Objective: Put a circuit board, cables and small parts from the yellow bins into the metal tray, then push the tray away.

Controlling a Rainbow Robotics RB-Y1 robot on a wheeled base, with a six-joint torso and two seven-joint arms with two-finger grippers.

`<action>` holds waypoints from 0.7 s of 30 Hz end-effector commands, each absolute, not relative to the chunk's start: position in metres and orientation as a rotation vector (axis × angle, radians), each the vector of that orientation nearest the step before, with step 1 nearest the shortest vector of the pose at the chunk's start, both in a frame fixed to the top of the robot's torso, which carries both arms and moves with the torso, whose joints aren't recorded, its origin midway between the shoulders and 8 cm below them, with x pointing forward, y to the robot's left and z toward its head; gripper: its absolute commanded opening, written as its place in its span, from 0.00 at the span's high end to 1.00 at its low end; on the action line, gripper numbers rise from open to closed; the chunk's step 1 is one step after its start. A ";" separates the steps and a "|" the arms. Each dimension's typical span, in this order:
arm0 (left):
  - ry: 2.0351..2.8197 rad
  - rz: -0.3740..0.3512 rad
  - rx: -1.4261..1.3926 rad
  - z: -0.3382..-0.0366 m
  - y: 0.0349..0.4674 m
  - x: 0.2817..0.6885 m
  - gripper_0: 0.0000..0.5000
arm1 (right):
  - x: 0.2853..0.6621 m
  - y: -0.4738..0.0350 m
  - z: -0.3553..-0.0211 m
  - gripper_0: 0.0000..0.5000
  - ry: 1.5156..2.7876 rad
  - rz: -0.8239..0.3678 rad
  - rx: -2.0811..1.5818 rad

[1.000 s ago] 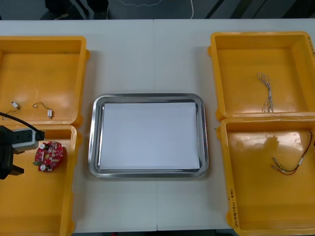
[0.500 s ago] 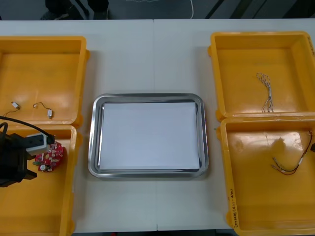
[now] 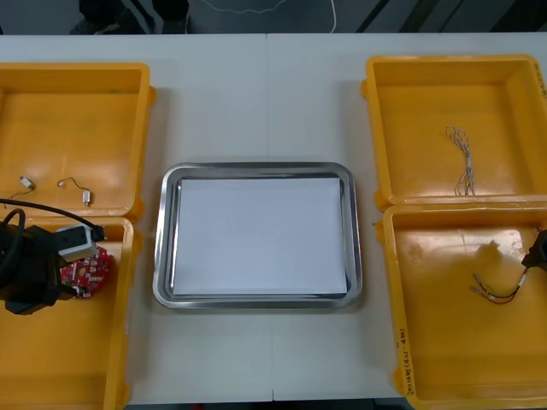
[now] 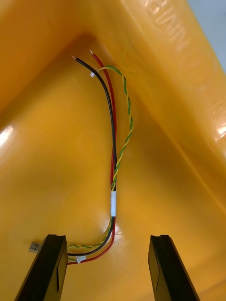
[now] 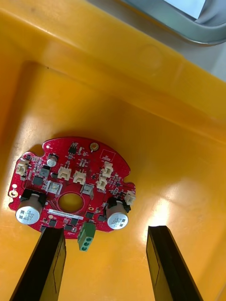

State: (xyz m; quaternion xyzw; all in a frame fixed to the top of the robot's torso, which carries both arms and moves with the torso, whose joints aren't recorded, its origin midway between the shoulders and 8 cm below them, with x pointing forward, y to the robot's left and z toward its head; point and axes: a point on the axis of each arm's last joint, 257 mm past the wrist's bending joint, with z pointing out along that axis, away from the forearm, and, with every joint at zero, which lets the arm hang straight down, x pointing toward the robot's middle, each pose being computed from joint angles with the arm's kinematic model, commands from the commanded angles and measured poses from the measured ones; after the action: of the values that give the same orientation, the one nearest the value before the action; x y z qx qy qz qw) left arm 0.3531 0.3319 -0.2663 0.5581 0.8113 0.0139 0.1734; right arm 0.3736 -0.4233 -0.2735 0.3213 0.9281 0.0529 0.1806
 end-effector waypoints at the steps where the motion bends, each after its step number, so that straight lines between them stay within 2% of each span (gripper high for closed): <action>1: 2.225 0.074 1.703 -0.273 0.329 0.353 0.00 | 0.367 -0.419 -0.289 0.00 2.624 0.140 0.934; 16: 2.249 0.089 1.702 -0.292 0.326 0.347 0.00 | 0.367 -0.424 -0.306 0.00 2.592 0.084 0.927; 21: 2.267 0.098 1.700 -0.296 0.330 0.344 0.00 | 0.369 -0.427 -0.314 0.00 2.583 0.005 0.899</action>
State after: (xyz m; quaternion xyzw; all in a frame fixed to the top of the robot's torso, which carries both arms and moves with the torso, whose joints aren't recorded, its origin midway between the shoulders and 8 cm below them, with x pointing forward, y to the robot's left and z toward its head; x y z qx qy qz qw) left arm 0.3557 0.3317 -0.2818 0.5571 0.8134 0.0336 0.1639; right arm 0.3740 -0.4343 -0.2979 0.3144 0.9268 0.0102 0.2053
